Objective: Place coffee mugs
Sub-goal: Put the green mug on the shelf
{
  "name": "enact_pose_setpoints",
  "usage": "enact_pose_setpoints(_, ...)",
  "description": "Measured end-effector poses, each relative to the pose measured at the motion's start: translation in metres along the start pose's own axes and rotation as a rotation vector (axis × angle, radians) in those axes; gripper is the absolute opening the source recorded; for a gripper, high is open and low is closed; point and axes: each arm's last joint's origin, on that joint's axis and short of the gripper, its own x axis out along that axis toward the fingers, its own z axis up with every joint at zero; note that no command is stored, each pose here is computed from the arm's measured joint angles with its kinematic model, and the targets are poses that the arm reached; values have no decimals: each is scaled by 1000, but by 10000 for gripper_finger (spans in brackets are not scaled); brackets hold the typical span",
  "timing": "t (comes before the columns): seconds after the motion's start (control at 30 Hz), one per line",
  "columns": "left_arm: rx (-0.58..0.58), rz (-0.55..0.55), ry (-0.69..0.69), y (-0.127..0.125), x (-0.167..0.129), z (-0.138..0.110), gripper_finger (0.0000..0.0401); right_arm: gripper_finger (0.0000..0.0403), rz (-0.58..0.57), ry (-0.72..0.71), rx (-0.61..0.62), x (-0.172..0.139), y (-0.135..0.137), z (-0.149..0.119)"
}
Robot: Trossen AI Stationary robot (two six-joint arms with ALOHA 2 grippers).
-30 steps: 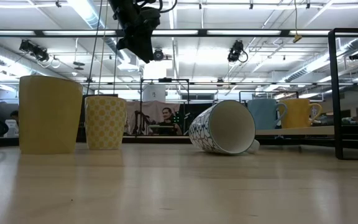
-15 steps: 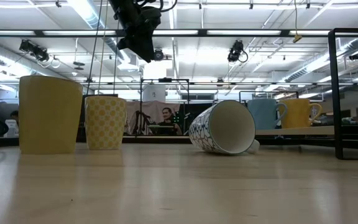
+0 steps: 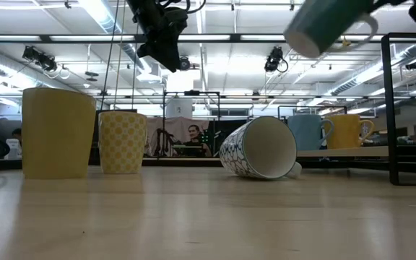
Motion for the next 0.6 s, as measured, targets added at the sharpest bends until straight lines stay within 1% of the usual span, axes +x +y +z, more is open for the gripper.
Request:
enact_pose_setpoints(0.1, 0, 0, 0, 0, 0, 0, 114, 27, -102, -52, -3, 4, -8, 9)
enact_pose_setpoints(0.23, 0, 0, 0, 0, 0, 0, 114, 27, -259, -89, 3, 6, -20, 19)
enact_pose_setpoints(0.33, 0, 0, -1, 0, 0, 0, 114, 27, -354, -111, 22, 6, -27, 26)
enact_pose_setpoints(0.47, -1, -3, -15, 0, 0, 1, 114, 28, -452, -154, 44, 6, -34, 34)
enact_pose_setpoints(0.6, -3, -7, -35, -1, 0, 3, 114, 27, -494, -196, 38, 8, -36, 42)
